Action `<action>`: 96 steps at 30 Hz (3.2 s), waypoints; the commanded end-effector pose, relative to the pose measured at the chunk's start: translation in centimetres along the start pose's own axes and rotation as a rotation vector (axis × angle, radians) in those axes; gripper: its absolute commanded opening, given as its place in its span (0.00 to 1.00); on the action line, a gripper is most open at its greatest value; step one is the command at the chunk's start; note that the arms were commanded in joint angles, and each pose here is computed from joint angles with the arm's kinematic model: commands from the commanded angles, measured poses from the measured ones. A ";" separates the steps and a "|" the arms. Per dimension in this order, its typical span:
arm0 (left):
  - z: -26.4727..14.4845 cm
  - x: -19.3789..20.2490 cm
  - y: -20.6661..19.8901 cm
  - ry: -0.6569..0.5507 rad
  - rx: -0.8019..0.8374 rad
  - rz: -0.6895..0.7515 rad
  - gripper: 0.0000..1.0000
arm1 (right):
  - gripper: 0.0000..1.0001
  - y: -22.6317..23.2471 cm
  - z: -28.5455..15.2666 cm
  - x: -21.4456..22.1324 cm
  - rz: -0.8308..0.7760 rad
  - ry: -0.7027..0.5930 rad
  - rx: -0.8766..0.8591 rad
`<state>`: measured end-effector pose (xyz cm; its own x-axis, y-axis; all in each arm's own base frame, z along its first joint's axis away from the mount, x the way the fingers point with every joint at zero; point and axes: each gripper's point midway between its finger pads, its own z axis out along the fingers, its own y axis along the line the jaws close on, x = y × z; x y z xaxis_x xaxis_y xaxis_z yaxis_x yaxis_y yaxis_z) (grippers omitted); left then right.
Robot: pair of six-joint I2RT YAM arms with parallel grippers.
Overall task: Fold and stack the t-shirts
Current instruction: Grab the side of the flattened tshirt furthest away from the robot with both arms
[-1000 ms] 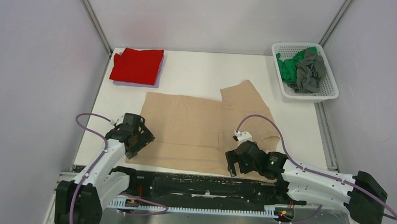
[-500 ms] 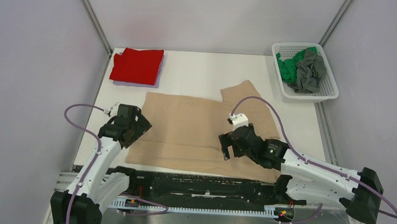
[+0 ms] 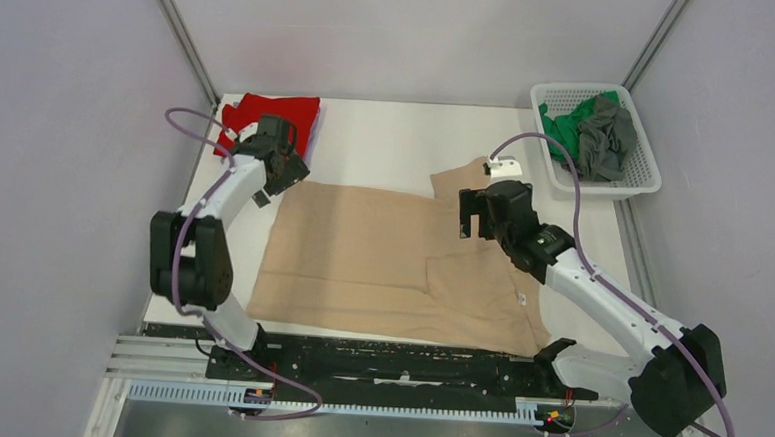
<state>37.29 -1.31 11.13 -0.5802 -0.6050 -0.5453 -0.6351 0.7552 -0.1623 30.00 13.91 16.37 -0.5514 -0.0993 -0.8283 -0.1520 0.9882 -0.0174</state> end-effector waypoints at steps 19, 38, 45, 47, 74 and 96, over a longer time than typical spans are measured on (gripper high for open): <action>11.9 -2.8 -3.1 0.034 -0.173 0.017 0.73 | 0.98 -5.4 5.5 -0.3 0.116 0.074 0.016; 12.5 0.2 -1.9 0.140 -0.204 0.057 0.31 | 0.98 -7.4 5.8 -1.1 0.128 0.025 0.109; 11.3 -0.3 -2.2 0.139 -0.175 0.084 0.02 | 0.98 -8.6 10.6 -4.9 0.170 0.000 0.162; 10.6 -0.8 -2.2 0.124 -0.168 0.088 0.02 | 0.98 -8.8 12.7 -6.4 0.181 -0.008 0.175; 9.4 -2.0 -2.5 0.077 -0.139 0.096 0.02 | 0.77 -8.1 29.0 -2.1 0.089 0.161 0.184; 9.3 -3.0 -3.1 0.059 -0.134 0.068 0.02 | 0.00 -7.2 30.7 -8.8 0.032 0.006 0.118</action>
<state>44.31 0.19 3.23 -0.6698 -0.5881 -0.4533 -0.6646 0.7471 0.0126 58.70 10.61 3.15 -0.6272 -0.0267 -0.7784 0.0151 0.9988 -0.0465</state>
